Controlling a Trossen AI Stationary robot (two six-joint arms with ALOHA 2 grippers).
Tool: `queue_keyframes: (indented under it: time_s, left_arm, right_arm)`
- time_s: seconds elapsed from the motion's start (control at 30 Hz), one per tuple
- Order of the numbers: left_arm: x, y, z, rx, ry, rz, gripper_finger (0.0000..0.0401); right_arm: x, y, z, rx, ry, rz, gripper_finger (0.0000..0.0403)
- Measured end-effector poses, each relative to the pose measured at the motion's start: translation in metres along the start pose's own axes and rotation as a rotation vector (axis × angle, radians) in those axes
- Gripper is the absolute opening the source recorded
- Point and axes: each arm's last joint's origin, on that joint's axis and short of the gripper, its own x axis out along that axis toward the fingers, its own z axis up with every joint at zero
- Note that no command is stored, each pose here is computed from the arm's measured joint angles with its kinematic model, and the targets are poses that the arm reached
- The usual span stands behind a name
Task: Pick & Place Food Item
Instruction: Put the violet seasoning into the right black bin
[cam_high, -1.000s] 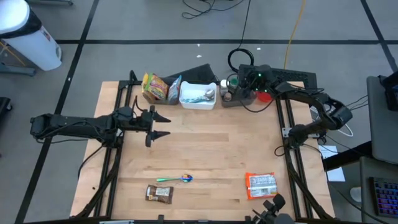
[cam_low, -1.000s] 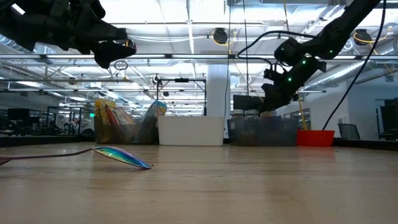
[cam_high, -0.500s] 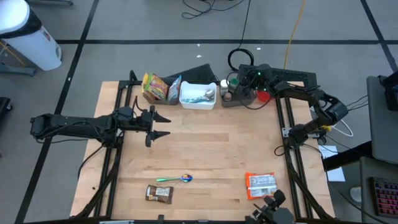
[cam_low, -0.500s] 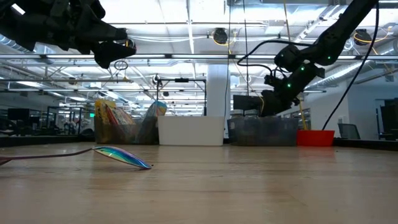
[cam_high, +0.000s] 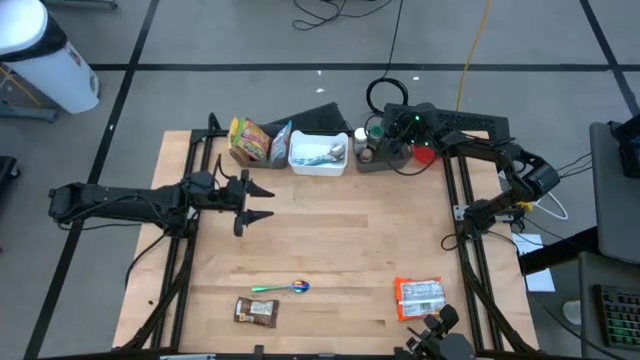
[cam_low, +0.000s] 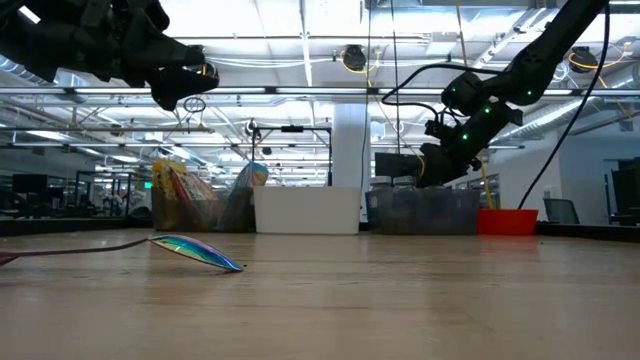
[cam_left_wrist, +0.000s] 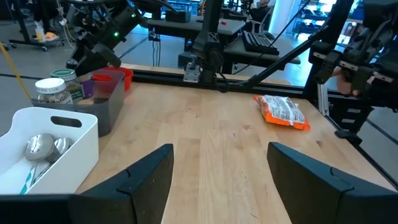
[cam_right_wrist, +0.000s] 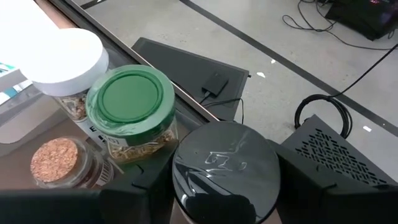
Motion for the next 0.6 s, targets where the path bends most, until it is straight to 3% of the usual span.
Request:
queue_keyframes:
  time_s: [0.6]
  left_arm:
    - [0.0,0.0,-0.0001,-0.006,0.001,0.0,0.0259]
  right_arm:
    - [0.0031,-0.0054,-0.0026,0.027,0.007,-0.011,0.0197]
